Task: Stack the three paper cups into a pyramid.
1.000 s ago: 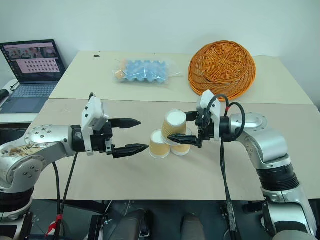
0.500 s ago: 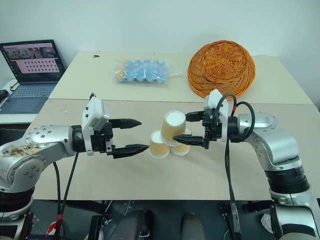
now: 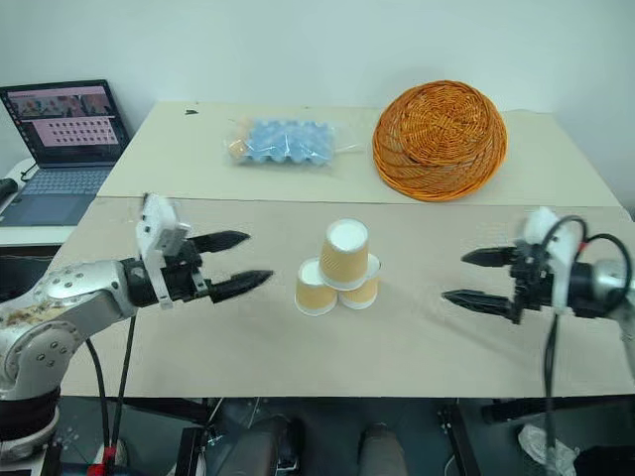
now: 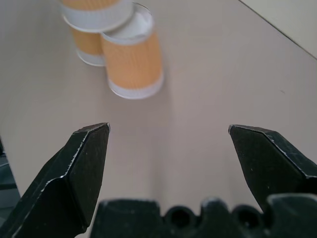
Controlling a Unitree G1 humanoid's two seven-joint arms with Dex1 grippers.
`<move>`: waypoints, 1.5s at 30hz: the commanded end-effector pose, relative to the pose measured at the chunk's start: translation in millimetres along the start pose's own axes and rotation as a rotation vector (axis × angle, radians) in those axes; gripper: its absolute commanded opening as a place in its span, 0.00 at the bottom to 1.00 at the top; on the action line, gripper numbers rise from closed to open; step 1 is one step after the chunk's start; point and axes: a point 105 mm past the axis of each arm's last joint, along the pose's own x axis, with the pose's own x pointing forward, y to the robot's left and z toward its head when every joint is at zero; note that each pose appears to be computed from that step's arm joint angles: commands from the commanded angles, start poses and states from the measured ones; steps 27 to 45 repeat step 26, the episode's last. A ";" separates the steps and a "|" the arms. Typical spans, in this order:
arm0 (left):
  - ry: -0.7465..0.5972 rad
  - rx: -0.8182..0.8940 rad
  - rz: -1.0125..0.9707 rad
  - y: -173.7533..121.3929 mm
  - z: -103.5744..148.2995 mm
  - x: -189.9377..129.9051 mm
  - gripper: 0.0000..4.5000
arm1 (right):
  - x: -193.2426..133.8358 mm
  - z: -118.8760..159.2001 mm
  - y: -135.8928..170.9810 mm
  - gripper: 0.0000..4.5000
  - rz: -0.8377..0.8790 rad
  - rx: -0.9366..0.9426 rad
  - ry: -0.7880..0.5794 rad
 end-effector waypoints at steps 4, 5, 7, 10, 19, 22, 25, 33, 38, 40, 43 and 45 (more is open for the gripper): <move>-0.193 -0.093 0.681 83.1 -13.9 -27.4 1.00 | -12.3 29.8 -76.1 0.99 -0.731 0.054 -0.289; -0.215 -0.102 0.742 88.2 -16.9 -29.5 1.00 | -9.9 27.7 -79.4 0.99 -0.793 0.088 -0.318; -0.233 -0.122 0.848 96.4 -26.3 -33.3 1.00 | -5.3 16.6 -82.3 0.99 -0.891 0.145 -0.345; -0.233 -0.132 0.981 107.0 -45.3 -40.0 1.00 | 9.1 -5.2 -77.0 0.99 -0.996 0.206 -0.355; -0.236 -0.132 1.075 126.7 -72.5 -51.4 1.00 | 21.2 -47.7 -58.4 0.99 -1.050 0.308 -0.366; -0.236 -0.115 1.058 130.1 -76.5 -49.0 1.00 | 21.5 -60.9 -54.8 0.99 -1.061 0.312 -0.337; -0.241 -0.101 1.059 133.5 -77.8 -48.5 1.00 | 22.1 -65.5 -53.7 0.99 -1.066 0.338 -0.340; -0.256 -0.113 1.056 134.5 -77.6 -48.2 1.00 | 24.1 -64.2 -52.2 0.99 -1.056 0.336 -0.347; -0.256 -0.113 1.056 134.5 -77.6 -48.2 1.00 | 24.1 -64.2 -52.2 0.99 -1.056 0.336 -0.347; -0.256 -0.113 1.056 134.5 -77.6 -48.2 1.00 | 24.1 -64.2 -52.2 0.99 -1.056 0.336 -0.347; -0.256 -0.113 1.056 134.5 -77.6 -48.2 1.00 | 24.1 -64.2 -52.2 0.99 -1.056 0.336 -0.347; -0.256 -0.113 1.056 134.5 -77.6 -48.2 1.00 | 24.1 -64.2 -52.2 0.99 -1.056 0.336 -0.347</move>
